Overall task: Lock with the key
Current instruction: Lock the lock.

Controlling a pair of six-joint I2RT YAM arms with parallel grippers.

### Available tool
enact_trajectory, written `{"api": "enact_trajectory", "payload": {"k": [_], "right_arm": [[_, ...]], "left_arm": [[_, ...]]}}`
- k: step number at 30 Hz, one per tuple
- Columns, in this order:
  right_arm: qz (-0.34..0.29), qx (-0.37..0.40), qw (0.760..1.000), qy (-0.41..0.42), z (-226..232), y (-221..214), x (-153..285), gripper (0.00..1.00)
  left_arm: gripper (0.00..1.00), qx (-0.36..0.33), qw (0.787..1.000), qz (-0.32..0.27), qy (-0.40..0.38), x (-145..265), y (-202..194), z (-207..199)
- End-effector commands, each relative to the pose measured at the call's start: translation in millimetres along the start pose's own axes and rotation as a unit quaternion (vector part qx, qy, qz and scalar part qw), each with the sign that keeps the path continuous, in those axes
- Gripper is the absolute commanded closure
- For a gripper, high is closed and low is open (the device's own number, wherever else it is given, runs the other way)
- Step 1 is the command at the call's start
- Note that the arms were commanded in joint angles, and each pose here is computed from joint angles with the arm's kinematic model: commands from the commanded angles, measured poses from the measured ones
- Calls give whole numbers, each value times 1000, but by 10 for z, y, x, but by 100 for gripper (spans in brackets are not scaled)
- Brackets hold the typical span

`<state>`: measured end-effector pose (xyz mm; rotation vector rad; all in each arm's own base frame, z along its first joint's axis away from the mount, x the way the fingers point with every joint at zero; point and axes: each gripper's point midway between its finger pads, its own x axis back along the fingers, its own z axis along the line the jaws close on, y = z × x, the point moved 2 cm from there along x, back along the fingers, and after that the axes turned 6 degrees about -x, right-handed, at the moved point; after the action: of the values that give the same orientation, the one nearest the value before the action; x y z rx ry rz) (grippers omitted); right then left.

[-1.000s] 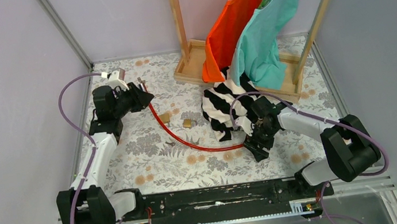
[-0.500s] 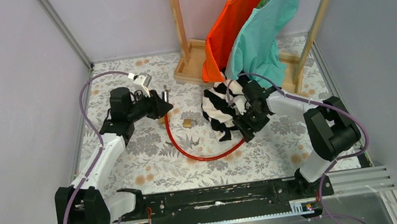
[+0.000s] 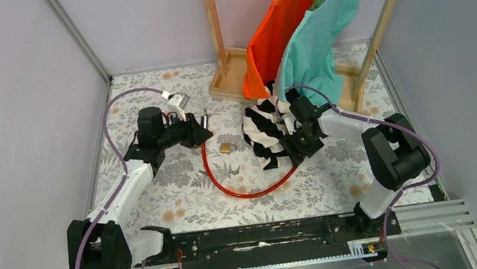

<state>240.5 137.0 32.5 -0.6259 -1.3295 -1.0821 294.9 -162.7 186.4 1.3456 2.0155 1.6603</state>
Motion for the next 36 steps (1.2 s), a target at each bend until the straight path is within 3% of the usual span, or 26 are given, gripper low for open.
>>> {"api": "enact_trajectory", "payload": {"k": [1,7,13,20,30,36], "right_arm": [[-21,-11,998,-64,-221,109,-136,31],[-21,-18,996,-88,-316,93,-156,40],[-48,-53,996,-58,-290,209,-115,31],[-82,-74,993,-48,-245,324,-88,28],[-118,-94,988,-14,-164,396,-2,29],[-88,-84,992,-38,-230,305,-89,37]], "left_arm": [[100,-23,999,-13,-19,-30,78,-69],[100,-40,999,-13,-31,-54,103,-146],[100,-54,998,-9,-40,-73,72,-196],[100,-56,998,-10,-37,-80,80,-190],[100,-55,998,-7,-33,-98,66,-160],[100,-55,998,-8,-32,-103,86,-157]]}}
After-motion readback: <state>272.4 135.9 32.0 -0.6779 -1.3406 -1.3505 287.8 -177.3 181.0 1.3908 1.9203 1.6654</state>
